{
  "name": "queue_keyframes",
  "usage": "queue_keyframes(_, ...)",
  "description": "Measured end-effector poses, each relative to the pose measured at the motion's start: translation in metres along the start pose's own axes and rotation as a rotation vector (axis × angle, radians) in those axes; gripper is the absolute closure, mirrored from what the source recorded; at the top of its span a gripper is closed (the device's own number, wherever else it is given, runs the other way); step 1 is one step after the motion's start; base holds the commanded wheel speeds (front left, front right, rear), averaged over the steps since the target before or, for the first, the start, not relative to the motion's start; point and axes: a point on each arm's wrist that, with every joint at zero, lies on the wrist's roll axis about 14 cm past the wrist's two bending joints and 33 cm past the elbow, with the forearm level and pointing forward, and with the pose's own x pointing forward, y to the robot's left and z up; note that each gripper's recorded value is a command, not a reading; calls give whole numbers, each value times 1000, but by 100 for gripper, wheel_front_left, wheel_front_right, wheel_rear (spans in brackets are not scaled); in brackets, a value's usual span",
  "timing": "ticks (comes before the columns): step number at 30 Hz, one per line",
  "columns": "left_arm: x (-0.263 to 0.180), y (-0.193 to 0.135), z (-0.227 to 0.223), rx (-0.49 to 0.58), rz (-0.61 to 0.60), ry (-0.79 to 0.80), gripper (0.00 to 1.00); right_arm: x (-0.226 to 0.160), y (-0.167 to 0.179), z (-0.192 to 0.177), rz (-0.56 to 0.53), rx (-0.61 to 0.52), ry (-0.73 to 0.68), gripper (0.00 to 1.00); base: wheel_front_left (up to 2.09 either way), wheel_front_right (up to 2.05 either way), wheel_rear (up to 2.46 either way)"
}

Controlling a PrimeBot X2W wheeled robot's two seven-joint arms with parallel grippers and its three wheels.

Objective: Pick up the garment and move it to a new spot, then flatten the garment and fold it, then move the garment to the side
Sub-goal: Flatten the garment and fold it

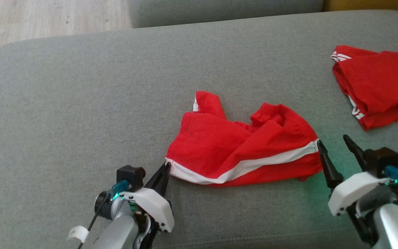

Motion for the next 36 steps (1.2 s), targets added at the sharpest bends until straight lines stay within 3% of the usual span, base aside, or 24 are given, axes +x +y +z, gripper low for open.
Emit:
queue_keyframes(18, -6, 13, 2, -20, 42, -20, 100, 14, 37, -28, 277, -116, 282, 0, 0, 0, 0)
queue_keyframes(26, -6, 14, 5, -23, 45, -28, 100, 12, 38, -37, 315, -125, 349, 0, 0, 0, 0)
queue_keyframes(27, -6, 13, 5, -23, 44, -31, 100, 11, 38, -38, 316, -126, 353, 9, 0, 0, 0)
queue_keyframes(29, -5, 13, 6, -24, 43, -34, 100, 10, 37, -40, 318, -124, 359, 55, 0, 0, 0)
queue_keyframes(32, -5, 13, 7, -24, 42, -37, 100, 9, 38, -41, 324, -120, 362, 100, 0, 0, 0)
queue_keyframes(36, -4, 12, 11, -24, 39, -47, 100, 8, 38, -38, 326, -120, 345, 100, 0, 0, 0)
